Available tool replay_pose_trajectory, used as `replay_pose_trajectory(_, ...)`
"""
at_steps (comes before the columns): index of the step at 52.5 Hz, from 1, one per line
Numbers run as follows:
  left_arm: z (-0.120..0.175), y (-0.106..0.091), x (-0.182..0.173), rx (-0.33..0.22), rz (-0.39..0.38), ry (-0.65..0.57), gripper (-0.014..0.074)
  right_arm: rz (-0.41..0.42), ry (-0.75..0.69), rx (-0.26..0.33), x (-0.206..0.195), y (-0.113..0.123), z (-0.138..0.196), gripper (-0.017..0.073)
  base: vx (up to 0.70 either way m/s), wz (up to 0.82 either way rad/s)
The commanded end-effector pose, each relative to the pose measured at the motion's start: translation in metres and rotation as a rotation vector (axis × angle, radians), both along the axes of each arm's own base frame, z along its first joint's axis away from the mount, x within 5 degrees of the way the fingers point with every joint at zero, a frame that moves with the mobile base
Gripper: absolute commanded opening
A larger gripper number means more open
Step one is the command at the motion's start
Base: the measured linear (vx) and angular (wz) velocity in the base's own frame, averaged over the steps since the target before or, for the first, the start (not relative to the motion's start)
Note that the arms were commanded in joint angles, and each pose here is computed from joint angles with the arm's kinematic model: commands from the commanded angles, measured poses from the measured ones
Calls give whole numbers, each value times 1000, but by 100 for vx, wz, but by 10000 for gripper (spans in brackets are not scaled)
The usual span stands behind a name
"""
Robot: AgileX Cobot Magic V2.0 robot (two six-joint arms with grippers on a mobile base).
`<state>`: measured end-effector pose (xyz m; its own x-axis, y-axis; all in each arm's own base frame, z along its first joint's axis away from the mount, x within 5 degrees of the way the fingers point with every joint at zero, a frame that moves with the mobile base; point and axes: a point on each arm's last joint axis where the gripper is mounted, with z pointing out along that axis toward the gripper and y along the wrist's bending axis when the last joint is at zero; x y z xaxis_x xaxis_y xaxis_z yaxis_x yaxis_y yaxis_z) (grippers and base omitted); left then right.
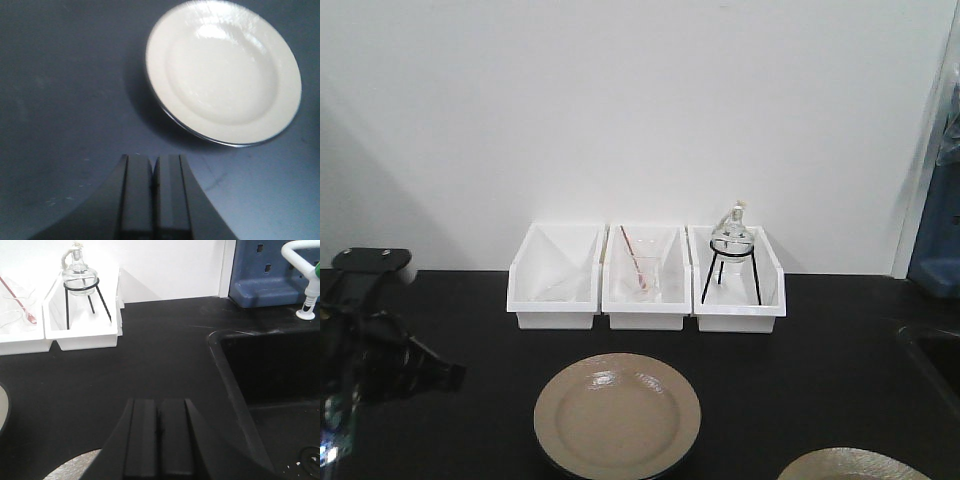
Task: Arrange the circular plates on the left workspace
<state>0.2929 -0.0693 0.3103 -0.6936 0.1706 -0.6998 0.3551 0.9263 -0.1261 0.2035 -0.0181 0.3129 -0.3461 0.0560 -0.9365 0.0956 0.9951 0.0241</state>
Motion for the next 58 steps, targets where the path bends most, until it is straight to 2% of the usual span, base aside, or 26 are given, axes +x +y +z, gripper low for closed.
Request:
replay_pose_trajectory(1, 22, 10, -27, -34, 79, -245, -8, -4, -106, 5, 1, 0, 20, -3, 0, 0)
replay_pose_trajectory(5, 11, 18, -52, -33, 129, -322, -8, -7, -87, 22, 1, 0, 18, -3, 0, 0)
replay_pose_trajectory(10, 0, 27, -78, -33, 178, -407, -7, -17, 30, 124, 0, 3, 14, -3, 0, 0)
replay_pose_trajectory(18, -28, 36, -106, -19, 218, -437, -7, -1, 332, 116, 13, -7, 8, -1, 0, 0)
replay_pose_trajectory(23, -44, 39, -114, -7, 235, -435, -7, 13, 418, 192, 27, -21, 4, -1, 0, 0)
replay_pose_trajectory(25, -49, 40, -116, -2, 239, -428, -7, 11, 424, 268, 34, -28, 1, -1, 0, 0)
replay_pose_trajectory(26, -50, 41, -116, -2, 243, -433, -7, 22, 425, 282, 36, -31, 0, -1, 0, 0)
replay_pose_trajectory(35, -47, 43, -114, -4, 268, -483, -7, 63, 411, 655, 52, -75, -25, -1, 0, 0)
replay_pose_trajectory(39, -46, 43, -114, -5, 272, -492, -7, 43, 390, 760, 55, -98, -39, -1, 0, 0)
replay_pose_trajectory(44, -46, 43, -114, -6, 272, -493, -7, -28, 370, 908, 58, -128, -62, -1, 0, 0)
replay_pose_trajectory(47, -46, 43, -114, -9, 273, -493, -7, -28, 363, 1000, 58, -140, -75, -1, 0, 0)
replay_pose_trajectory(49, -45, 43, -114, -10, 275, -496, -7, -2, 361, 1013, 59, -143, -82, -1, 0, 0)
replay_pose_trajectory(51, -45, 43, -114, -10, 277, -499, -7, 48, 370, 993, 59, -145, -88, 1, 0, 0)
replay_pose_trajectory(53, -45, 43, -114, -12, 279, -503, -7, 90, 386, 961, 59, -145, -95, 3, 0, 0)
replay_pose_trajectory(58, -44, 41, -114, -15, 272, -511, -7, 167, 440, 830, 57, -146, -108, 19, 0, 0)
